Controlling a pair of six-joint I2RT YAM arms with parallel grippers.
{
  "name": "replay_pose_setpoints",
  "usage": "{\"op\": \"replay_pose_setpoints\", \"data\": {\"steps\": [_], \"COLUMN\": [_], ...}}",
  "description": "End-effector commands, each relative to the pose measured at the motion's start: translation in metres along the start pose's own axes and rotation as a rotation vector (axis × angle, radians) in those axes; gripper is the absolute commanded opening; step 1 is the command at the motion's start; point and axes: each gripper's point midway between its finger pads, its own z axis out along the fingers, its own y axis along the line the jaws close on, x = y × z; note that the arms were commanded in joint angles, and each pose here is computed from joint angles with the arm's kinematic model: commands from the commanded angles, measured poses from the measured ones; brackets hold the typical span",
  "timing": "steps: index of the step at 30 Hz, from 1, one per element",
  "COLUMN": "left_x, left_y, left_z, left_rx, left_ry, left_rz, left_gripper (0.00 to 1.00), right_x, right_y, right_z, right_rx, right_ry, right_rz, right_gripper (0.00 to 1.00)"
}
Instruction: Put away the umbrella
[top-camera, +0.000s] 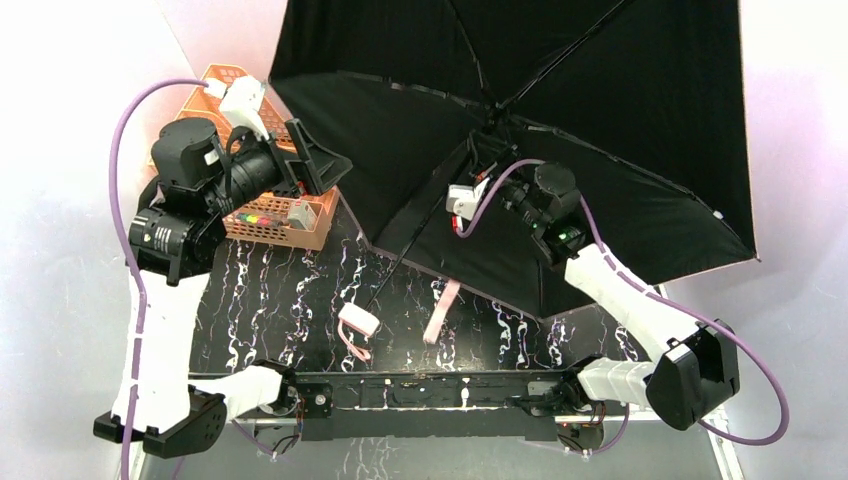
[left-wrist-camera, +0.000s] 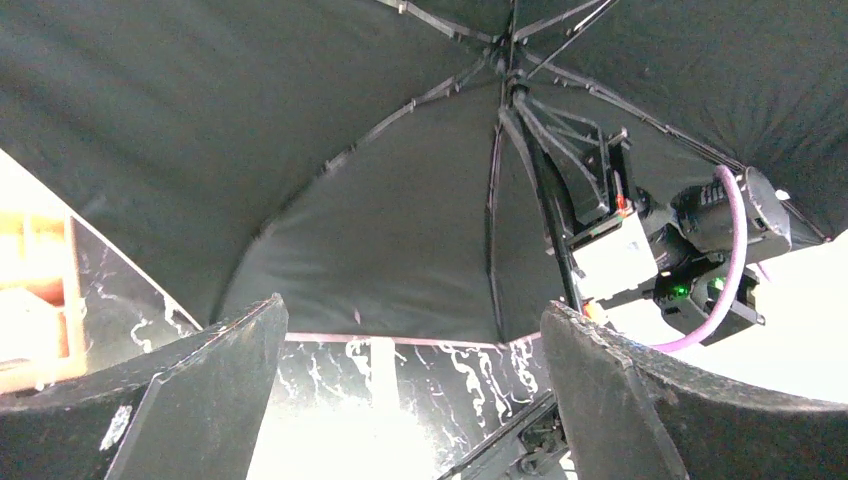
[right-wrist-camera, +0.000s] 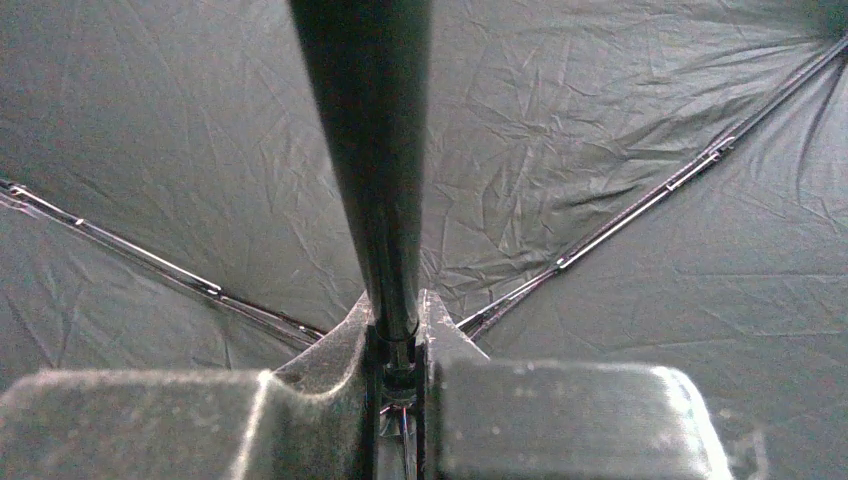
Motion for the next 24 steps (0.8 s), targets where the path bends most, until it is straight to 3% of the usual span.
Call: {"op": "replay_pose_setpoints", "data": {"steps": [1,8,24], "left_x": [-0.007,0.011,0.088], "left_y": [-0.025,-0.030,-0.054], "left_z": [0.009,0.037,0.077], "left_rx": [0.125,0.196,0.305], "left_ry": [0.026,0.106,0.287], "left_rz": [0.001,-0.025,0.040], "left_gripper": [0.98,0.98,0.88], "right_x": [-0.007,-0.004,-0.004], "right_y": [-0.104,-0.096,-0.072], "right_z": [-0.006,0.001,0.016], "right_rx": [0.219,0.203,0.171], "right_ry": [0.038,0.039,-0.005], "right_rz": [-0.293,-0.310,-0.269], "right_gripper": [0.00,0.00,0.00]}}
